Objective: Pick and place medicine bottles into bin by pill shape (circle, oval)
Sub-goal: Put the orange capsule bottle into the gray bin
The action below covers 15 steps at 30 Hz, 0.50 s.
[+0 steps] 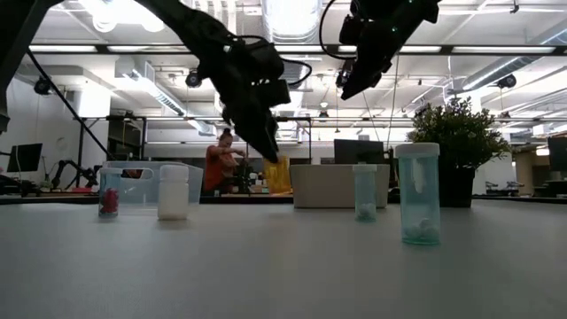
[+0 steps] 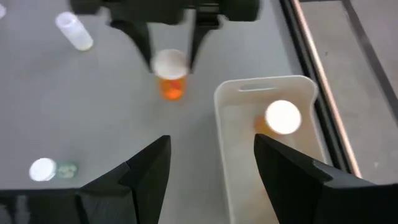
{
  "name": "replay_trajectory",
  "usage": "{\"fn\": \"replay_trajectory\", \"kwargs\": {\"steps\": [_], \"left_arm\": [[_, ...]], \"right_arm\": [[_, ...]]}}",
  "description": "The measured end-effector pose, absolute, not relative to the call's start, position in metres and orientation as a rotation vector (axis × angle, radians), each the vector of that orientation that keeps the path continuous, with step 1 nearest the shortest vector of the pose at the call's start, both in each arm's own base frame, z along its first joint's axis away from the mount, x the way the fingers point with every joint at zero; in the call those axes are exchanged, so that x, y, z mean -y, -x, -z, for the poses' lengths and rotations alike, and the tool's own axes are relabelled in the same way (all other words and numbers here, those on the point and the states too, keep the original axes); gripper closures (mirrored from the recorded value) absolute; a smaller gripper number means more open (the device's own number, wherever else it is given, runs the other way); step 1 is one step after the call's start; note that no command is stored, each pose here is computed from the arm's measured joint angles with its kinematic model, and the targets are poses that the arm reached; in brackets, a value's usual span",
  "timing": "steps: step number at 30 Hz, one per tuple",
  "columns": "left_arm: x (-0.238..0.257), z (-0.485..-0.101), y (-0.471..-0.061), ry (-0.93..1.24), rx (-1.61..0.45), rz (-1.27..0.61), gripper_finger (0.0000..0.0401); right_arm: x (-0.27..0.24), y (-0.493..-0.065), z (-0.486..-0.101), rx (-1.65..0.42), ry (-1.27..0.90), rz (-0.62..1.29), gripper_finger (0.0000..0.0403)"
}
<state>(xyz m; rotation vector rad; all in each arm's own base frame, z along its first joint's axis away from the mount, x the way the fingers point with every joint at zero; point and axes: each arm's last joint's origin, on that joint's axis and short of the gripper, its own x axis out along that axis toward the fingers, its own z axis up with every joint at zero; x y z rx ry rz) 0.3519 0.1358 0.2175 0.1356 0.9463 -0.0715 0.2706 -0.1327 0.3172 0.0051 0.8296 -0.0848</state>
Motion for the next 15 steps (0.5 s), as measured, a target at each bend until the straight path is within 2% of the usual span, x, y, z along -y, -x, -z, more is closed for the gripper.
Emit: {"fn": "replay_trajectory", "kwargs": {"steps": [6, 15], "left_arm": [[-0.135, -0.211, -0.350, -0.145, -0.973, 0.024, 0.0166], [-0.134, -0.219, -0.346, -0.183, -0.966, 0.018, 0.0162]], "right_arm": [[0.123, -0.275, -0.317, -0.827, -0.021, 0.067, 0.0179], [0.116, -0.286, -0.315, -0.750, -0.016, 0.063, 0.0179]]}}
